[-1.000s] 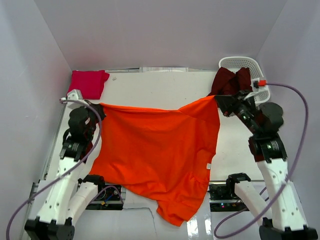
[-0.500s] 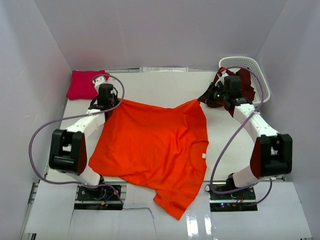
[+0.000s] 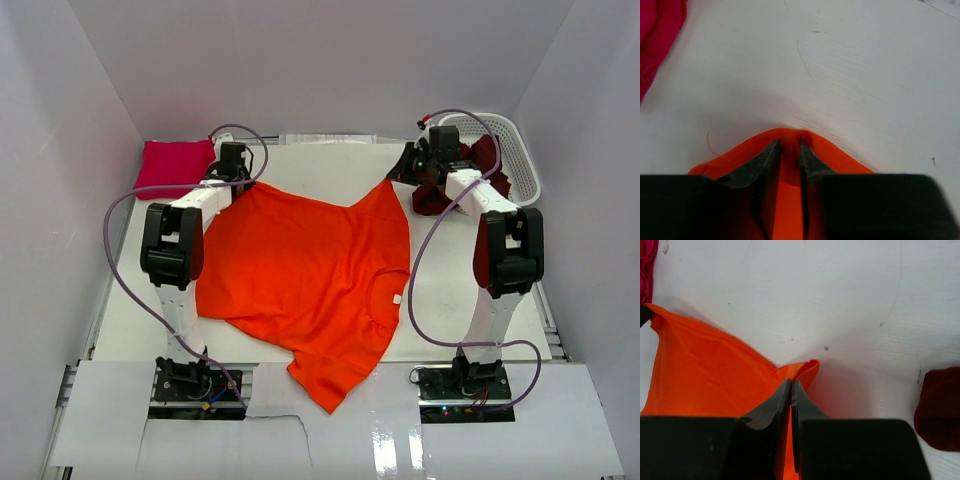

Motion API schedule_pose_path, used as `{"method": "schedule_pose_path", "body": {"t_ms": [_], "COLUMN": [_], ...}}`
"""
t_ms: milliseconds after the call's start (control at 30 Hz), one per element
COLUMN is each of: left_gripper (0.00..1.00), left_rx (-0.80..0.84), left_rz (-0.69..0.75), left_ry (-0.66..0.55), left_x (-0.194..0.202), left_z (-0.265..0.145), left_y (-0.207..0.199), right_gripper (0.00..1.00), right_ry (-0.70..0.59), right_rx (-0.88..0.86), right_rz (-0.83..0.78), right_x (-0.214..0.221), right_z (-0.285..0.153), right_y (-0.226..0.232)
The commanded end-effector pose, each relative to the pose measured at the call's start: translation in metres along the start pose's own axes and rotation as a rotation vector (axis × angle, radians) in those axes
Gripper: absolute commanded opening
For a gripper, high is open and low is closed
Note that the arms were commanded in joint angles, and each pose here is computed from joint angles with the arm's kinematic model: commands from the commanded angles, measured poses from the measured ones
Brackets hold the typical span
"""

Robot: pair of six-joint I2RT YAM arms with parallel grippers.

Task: Fold and stack the t-shirts
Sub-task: Flatten out the tshirt

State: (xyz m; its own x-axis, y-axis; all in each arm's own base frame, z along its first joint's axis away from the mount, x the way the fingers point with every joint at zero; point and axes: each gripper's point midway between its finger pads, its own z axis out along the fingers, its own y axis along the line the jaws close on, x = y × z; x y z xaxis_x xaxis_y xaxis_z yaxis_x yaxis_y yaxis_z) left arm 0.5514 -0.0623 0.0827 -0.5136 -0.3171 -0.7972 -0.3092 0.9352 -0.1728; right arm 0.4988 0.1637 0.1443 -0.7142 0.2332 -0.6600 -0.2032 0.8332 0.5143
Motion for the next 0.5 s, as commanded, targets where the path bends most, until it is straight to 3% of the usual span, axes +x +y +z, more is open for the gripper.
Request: {"method": "schedule_pose_path", "body": {"t_ms": [0,33,167,367,467], "left_gripper": [0.35,0.51,0.72,0.82,0.83], "left_rx": [-0.01,-0.016,-0.056,-0.027,-0.016], "left_rz": [0.038,0.045,0.059,0.005,0.008], "left_ry": [-0.015,-0.021,-0.06,-0.201,-0.205], "left_x": [-0.022,-0.027,-0.049,-0.123,-0.14], "left_z": [0.003,0.01,0.014,0.0,-0.009], "left_y": [-0.002,-0.004,-0.004,-0.011,-0.017], "right_gripper": [0.08,0.08,0.08,0.08,0.08], "right_ry": [-0.038,-0.046,-0.047,-0.044,-0.044], "right_rx": [0.015,0.018,0.039,0.034,0.021], "right_rz": [-0.05,-0.055,-0.063,-0.056,-0.055], "right_x": [-0.027,-0.035,-0.045,-0.046,-0.049], "right_z": [0.008,0.012,0.02,0.029,0.033], "right_y": [-0.002,-0.004,-0.013,-0.02,-0.018]}}
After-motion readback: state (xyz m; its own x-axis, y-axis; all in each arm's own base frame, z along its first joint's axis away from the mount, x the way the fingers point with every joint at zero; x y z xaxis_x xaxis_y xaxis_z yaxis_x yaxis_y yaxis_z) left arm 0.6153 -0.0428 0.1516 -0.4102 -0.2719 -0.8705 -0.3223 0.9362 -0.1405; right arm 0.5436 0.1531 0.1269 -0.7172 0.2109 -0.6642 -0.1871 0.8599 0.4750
